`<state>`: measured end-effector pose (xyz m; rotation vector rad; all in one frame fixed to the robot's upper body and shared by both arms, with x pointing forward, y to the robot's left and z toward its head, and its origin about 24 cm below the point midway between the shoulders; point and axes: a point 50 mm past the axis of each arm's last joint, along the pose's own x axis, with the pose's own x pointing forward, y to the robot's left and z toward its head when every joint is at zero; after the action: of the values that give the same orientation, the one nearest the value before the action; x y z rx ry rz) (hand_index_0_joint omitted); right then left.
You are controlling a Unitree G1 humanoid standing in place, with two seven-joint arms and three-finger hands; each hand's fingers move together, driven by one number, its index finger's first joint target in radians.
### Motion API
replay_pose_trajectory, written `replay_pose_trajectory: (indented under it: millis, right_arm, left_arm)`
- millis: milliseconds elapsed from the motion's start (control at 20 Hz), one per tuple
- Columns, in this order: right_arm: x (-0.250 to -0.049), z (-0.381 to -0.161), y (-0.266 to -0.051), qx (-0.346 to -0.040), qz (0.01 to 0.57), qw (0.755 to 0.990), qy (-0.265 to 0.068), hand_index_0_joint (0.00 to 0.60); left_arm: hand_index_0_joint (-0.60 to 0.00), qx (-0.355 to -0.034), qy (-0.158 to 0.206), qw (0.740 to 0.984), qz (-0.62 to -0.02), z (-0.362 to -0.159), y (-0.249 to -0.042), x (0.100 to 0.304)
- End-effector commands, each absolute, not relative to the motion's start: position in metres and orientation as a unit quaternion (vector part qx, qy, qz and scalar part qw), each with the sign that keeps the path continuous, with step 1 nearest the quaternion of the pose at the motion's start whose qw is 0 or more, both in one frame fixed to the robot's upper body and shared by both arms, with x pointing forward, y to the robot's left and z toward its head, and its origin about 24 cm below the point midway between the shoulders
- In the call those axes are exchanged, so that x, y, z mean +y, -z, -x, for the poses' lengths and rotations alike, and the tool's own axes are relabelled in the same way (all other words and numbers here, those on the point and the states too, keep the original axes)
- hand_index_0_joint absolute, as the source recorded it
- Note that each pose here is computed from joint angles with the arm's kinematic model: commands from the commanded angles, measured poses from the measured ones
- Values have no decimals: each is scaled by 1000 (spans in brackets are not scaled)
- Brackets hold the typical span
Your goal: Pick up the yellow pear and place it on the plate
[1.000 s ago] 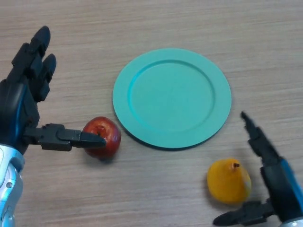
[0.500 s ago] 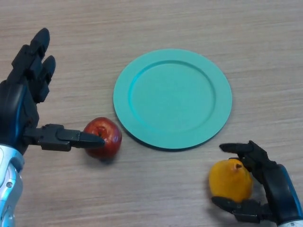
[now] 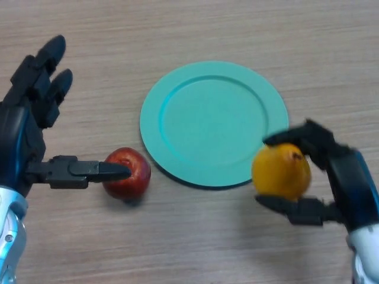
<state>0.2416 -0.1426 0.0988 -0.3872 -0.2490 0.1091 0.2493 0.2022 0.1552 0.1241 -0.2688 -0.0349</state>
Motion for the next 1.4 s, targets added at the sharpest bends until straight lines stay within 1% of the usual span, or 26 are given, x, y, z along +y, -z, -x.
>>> replay_pose_trajectory:
  millis: [50, 100, 150, 250, 300, 350, 400, 450, 500, 550, 600, 650, 700, 750, 800, 850, 900, 950, 1000, 1050, 1100, 1150, 1200, 1250, 1400]
  right_arm:
    - [-143, -246, -131, -219, 172, 959, -53, 600]
    - [-138, -253, -136, -229, 167, 957, -63, 600]
    - [-126, -269, -145, -250, 166, 950, -88, 600]
    - [-119, -279, -145, -250, 160, 950, -96, 600]
    - [-115, -286, -144, -244, 137, 955, -102, 600]
    - [-108, -295, -144, -254, 148, 950, -106, 600]
    - [-105, -300, -143, -255, 148, 950, -107, 600]
    - [-100, -310, -141, -254, 148, 950, -104, 600]
    - [-98, -315, -140, -253, 149, 951, -100, 600]
    - [-97, -318, -139, -252, 151, 951, -96, 600]
    - [-96, -320, -137, -250, 154, 952, -92, 600]
    - [-94, -328, -132, -242, 158, 954, -79, 600]
    - [-93, -334, -127, -234, 163, 956, -67, 600]
    - [-93, -345, -116, -218, 183, 958, -44, 600]
    - [-93, -348, -113, -214, 206, 954, -41, 600]
    - [-95, -349, -102, -188, 261, 945, -51, 600]
    - [-95, -350, -98, -182, 291, 937, -56, 600]
    - [-97, -350, -96, -180, 307, 933, -59, 550]
    - [-98, -350, -96, -180, 307, 933, -59, 450]
    - [-98, -351, -96, -181, 307, 933, -59, 338]
    - [-98, -351, -96, -181, 307, 933, -59, 262]
    - [-99, -351, -98, -183, 299, 935, -58, 150]
    - [-100, -351, -100, -186, 292, 936, -56, 75]
    - [-102, -350, -107, -196, 270, 941, -55, 0]
    - [-106, -346, -119, -209, 257, 942, -59, 0]
  left_arm:
    - [-200, -248, -7, 964, -92, -237, -192, 211]
    - [-100, -252, -9, 963, -94, -236, -192, 211]
    - [0, -264, -15, 960, -92, -231, -195, 214]
    - [0, -259, -15, 962, -88, -229, -196, 216]
    - [0, -258, -16, 962, -86, -227, -197, 218]
    - [0, -259, -21, 962, -89, -224, -197, 220]
    - [0, -260, -24, 961, -93, -223, -196, 220]
    - [0, -266, -29, 959, -93, -220, -197, 222]
    - [0, -268, -31, 958, -93, -220, -198, 223]
    - [-150, -268, -31, 958, -92, -219, -198, 223]
    - [-250, -268, -31, 958, -91, -219, -198, 223]
    - [-400, -267, -32, 959, -89, -219, -198, 224]
    - [-500, -265, -32, 960, -87, -218, -197, 225]
    - [-600, -261, -31, 961, -86, -218, -197, 226]
    - [-600, -260, -30, 961, -85, -218, -197, 226]
    - [-600, -260, -29, 961, -84, -218, -197, 226]
    - [-600, -261, -29, 961, -85, -218, -197, 226]
    - [-600, -261, -30, 961, -86, -219, -196, 226]
    - [-600, -261, -30, 961, -86, -219, -196, 226]
    - [-450, -261, -30, 961, -86, -219, -196, 226]
    - [-350, -261, -31, 961, -87, -219, -196, 226]
    - [-200, -262, -33, 960, -89, -220, -195, 226]
    - [-100, -263, -34, 960, -90, -221, -195, 226]
    - [0, -264, -37, 960, -91, -222, -193, 226]
    - [0, -264, -40, 959, -96, -223, -195, 228]
